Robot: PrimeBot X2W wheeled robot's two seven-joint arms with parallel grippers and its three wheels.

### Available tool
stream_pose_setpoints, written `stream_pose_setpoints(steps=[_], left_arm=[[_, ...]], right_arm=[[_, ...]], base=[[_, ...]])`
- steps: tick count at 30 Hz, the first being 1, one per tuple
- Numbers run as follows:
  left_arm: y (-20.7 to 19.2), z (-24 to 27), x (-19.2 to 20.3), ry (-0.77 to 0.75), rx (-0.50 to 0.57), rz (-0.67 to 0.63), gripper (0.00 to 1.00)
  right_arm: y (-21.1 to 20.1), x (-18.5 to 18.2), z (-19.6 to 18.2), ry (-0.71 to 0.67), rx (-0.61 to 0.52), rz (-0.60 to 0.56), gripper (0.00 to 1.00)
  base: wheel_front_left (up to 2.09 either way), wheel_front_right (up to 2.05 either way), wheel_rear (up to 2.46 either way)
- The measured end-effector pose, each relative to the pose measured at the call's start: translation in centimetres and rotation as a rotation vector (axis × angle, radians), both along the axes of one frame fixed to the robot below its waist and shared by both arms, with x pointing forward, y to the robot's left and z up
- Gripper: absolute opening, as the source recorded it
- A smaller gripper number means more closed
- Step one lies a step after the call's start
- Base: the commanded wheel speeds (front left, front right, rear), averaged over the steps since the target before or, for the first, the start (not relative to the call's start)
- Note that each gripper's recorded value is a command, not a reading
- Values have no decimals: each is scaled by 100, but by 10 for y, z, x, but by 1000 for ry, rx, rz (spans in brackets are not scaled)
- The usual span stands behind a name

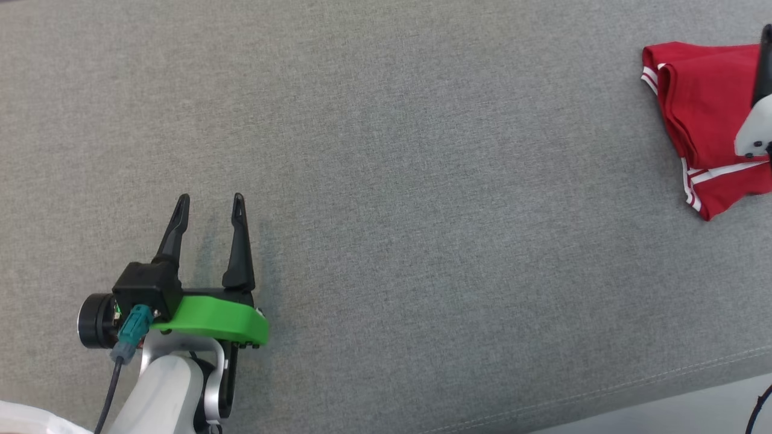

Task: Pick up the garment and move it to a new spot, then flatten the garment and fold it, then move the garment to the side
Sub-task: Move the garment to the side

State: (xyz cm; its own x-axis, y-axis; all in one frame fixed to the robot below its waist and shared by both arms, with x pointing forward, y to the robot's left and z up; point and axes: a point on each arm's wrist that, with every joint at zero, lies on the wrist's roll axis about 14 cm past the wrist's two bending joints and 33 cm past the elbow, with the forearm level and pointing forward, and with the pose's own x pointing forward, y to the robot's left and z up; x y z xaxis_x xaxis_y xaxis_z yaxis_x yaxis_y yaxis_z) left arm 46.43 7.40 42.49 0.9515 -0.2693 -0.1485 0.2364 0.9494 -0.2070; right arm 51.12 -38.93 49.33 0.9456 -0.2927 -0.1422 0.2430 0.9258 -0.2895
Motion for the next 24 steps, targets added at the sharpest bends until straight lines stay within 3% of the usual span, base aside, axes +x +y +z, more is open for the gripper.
stream_pose_setpoints(steps=[11, 24], left_arm=[[-1, 33, 2, -91, -33, 25, 100], [39, 63, -34, -151, -9, 150, 100]], right_arm=[[74, 2, 37, -169, 109, 147, 100], [179, -43, 41, -286, 289, 317, 100]], base=[[0, 0, 0], [0, 0, 0]])
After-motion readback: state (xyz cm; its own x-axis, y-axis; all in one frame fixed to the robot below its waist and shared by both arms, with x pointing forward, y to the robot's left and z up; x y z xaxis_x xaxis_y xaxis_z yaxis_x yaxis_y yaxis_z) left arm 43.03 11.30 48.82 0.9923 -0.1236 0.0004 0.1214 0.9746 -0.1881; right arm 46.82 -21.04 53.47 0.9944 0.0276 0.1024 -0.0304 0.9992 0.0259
